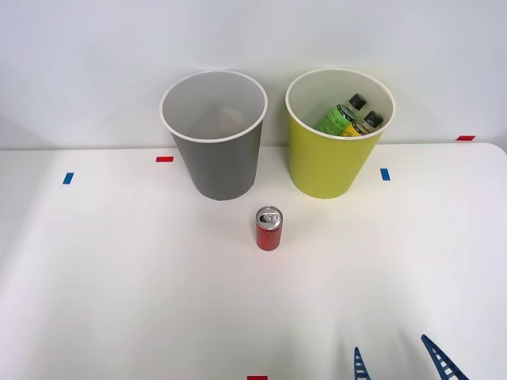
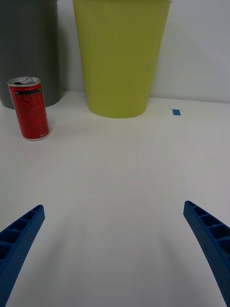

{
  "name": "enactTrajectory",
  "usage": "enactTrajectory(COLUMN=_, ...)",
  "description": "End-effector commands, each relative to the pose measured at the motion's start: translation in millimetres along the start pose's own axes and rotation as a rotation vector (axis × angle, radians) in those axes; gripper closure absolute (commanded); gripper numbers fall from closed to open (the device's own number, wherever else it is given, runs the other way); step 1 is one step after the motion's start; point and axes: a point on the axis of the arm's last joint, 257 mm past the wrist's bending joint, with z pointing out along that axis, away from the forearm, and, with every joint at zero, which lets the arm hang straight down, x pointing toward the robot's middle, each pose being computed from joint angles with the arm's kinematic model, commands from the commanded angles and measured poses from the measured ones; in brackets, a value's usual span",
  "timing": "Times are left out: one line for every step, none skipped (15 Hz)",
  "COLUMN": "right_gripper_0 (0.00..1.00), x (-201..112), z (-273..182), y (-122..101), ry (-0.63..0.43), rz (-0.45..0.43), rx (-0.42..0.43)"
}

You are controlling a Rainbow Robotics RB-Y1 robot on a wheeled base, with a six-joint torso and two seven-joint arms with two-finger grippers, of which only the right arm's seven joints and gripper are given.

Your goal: Put cans in the gray bin, plastic bottles in the light green bin

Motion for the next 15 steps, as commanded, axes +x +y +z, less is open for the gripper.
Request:
enactTrajectory(right_gripper_0=0.00, x=-0.1, z=0.0, y=0.0, ry=0.000, rz=0.000, rx=0.000)
enactTrajectory(right_gripper_0=0.00, x=-0.1, z=0.0, y=0.0, ry=0.000, rz=0.000, rx=0.000)
enactTrajectory(right_gripper_0=0.00, x=-0.1, z=0.0, y=0.0, ry=0.000, rz=0.000, rx=0.000)
enactTrajectory(right_gripper_0=0.00, x=-0.1, z=0.0, y=0.0, ry=0.000, rz=0.000, rx=0.000)
enactTrajectory(right_gripper_0=0.00, x=-0.1, z=0.0, y=0.0, ry=0.000, rz=0.000, rx=0.000)
enactTrajectory(right_gripper_0=0.00, x=-0.1, z=0.0, y=0.0, ry=0.000, rz=0.000, rx=0.000)
enactTrajectory(right_gripper_0=0.00, x=-0.1, z=0.0, y=0.0, ry=0.000, rz=0.000, rx=0.000)
enactTrajectory(right_gripper_0=0.00, x=-0.1, z=0.0, y=0.0, ry=0.000, rz=0.000, rx=0.000)
enactTrajectory(right_gripper_0=0.00, x=-0.1, z=0.0, y=0.0, ry=0.000, rz=0.000, rx=0.000)
enactTrajectory(right_gripper_0=0.00, x=-0.1, z=0.0, y=0.0, ry=0.000, rz=0.000, rx=0.000)
enactTrajectory(right_gripper_0=0.00, x=-0.1, z=0.0, y=0.0, ry=0.000, rz=0.000, rx=0.000)
enactTrajectory(right_gripper_0=0.00, x=-0.1, z=0.0, y=0.0, ry=0.000, rz=0.000, rx=0.000)
enactTrajectory(right_gripper_0=0.00, x=-0.1, z=0.0, y=0.0, ry=0.000, rz=0.000, rx=0.000)
enactTrajectory(right_gripper_0=0.00, x=-0.1, z=0.0, y=0.0, ry=0.000, rz=0.000, rx=0.000)
enactTrajectory(right_gripper_0=0.00, x=-0.1, z=0.0, y=0.0, ry=0.000, rz=0.000, rx=0.000)
